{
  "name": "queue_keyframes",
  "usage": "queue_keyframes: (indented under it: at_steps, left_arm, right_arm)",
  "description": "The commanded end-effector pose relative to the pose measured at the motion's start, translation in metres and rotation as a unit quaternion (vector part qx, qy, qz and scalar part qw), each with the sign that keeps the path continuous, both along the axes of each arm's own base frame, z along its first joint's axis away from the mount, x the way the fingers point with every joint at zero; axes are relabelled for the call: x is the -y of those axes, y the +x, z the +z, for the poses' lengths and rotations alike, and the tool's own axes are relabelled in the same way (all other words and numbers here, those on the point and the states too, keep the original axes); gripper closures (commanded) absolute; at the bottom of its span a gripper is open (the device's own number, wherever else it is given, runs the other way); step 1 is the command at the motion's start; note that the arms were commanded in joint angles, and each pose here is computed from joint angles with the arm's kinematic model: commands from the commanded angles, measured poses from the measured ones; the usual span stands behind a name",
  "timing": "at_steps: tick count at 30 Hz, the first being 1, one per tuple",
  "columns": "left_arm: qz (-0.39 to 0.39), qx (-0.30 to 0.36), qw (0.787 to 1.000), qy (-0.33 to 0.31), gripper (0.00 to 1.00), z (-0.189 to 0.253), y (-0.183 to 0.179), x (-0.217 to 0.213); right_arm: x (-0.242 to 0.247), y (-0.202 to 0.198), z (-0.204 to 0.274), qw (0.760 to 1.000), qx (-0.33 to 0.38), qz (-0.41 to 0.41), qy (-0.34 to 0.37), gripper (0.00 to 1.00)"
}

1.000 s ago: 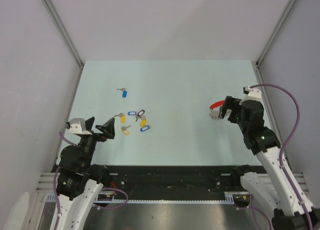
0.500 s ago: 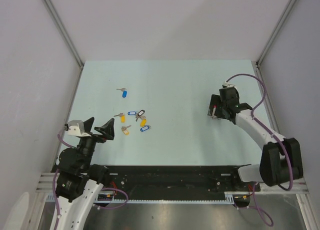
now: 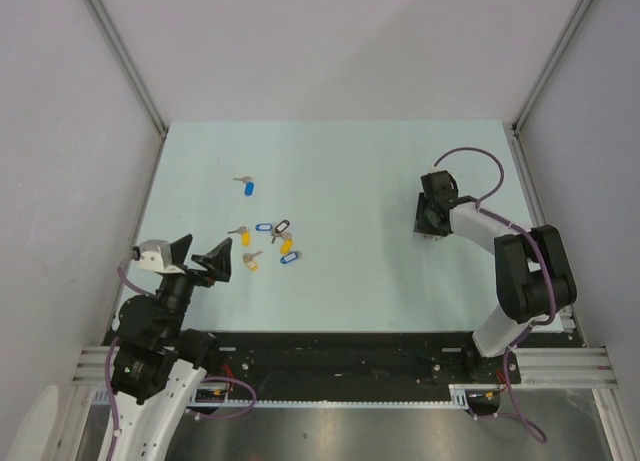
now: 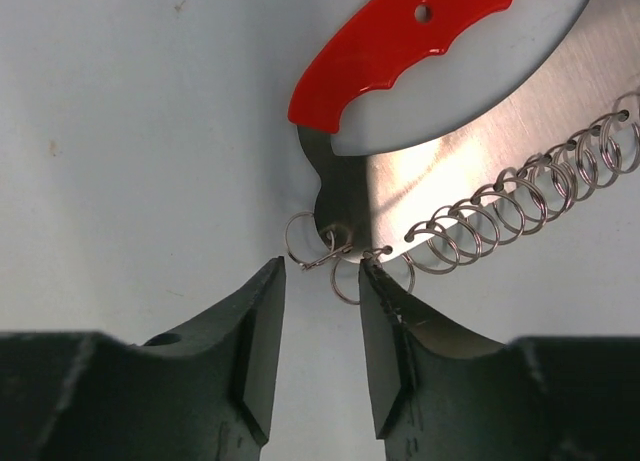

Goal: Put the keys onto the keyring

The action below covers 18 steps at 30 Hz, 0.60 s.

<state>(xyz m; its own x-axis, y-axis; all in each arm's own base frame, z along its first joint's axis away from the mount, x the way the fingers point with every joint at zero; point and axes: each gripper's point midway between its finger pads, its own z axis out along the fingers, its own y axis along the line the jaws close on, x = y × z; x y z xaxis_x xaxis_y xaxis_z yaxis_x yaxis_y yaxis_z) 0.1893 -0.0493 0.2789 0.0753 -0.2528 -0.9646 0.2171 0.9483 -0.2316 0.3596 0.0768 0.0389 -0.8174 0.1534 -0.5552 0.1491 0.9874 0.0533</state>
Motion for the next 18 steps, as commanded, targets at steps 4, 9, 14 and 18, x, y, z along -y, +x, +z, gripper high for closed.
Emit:
queue_keyframes:
  at_steps: [4,9,14,18]
  left_arm:
    - [-0.022,-0.003,1.000,-0.002,0.00,0.008,0.000,0.008]
    - [-0.024,-0.009,1.000,0.001,0.00,0.006,0.001,0.009]
    - [-0.025,-0.010,1.000,0.001,0.00,0.006,0.001,0.010]
    - [-0.025,-0.012,1.000,0.001,0.00,0.005,0.001,0.010]
  right_arm:
    - [0.000,0.029,0.008,0.999,0.040,-0.013,-0.002,0.64]
    - [-0.003,0.029,0.003,0.999,0.036,-0.012,-0.002,0.74]
    - [-0.010,0.021,0.004,0.999,0.029,0.007,-0.017,0.89]
    - [-0.027,0.014,0.010,0.998,0.033,0.041,-0.028,1.00]
